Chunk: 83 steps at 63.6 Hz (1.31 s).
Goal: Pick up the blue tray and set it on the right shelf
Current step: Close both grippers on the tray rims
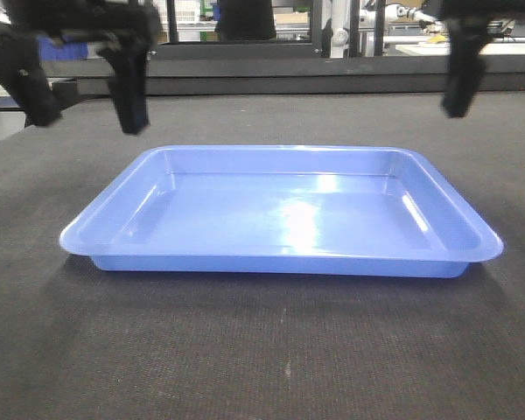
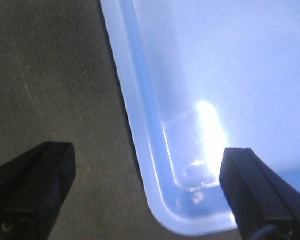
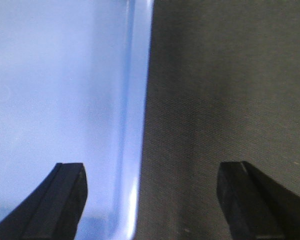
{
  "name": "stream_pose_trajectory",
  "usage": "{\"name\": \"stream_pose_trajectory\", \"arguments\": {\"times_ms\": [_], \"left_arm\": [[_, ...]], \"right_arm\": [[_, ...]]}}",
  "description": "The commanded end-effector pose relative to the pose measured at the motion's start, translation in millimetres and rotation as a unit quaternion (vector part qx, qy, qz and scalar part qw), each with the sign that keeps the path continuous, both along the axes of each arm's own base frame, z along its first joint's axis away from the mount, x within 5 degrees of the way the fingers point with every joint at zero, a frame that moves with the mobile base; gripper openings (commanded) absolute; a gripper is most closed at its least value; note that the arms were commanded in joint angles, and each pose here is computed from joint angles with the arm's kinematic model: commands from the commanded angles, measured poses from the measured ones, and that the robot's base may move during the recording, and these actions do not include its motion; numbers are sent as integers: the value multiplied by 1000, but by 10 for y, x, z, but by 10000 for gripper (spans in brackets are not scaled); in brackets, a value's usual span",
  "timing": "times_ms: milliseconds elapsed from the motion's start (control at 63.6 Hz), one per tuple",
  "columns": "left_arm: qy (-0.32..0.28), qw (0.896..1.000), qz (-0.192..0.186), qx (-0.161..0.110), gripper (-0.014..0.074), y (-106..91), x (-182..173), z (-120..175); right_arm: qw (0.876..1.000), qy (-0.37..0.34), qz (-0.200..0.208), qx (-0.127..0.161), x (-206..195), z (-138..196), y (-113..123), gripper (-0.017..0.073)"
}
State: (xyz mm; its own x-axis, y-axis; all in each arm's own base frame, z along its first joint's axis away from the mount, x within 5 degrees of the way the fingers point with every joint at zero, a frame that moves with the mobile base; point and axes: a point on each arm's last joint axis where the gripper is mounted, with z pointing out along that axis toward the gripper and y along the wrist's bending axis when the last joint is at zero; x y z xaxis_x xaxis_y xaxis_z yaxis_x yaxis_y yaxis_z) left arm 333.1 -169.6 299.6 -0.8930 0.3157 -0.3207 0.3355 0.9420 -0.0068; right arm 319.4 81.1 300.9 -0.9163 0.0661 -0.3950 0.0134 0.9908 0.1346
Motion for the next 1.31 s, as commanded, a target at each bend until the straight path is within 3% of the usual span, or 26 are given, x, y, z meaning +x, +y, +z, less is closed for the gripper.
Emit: {"name": "stream_pose_trajectory", "arguments": {"times_ms": [0,362,692,1022,1148,1290], "left_arm": [[-45,999,23,-7,489,7,40,216],[-23,999,37,6,487,-56,265,-151],[8,997,74,-18,487,79,417,-337],[22,996,78,-33,487,24,460,-462],[35,996,79,-30,484,15,468,-532],[47,995,82,-37,386,-6,466,-569]], "right_arm": [[998,-48,-7,29,88,163,53,624],[1000,0,-8,18,346,-303,120,624],[1000,13,-8,11,469,-541,145,624],[999,35,0,1,508,-699,154,622],[999,35,0,1,508,-699,154,545],[999,42,0,-1,496,-704,152,339]]}}
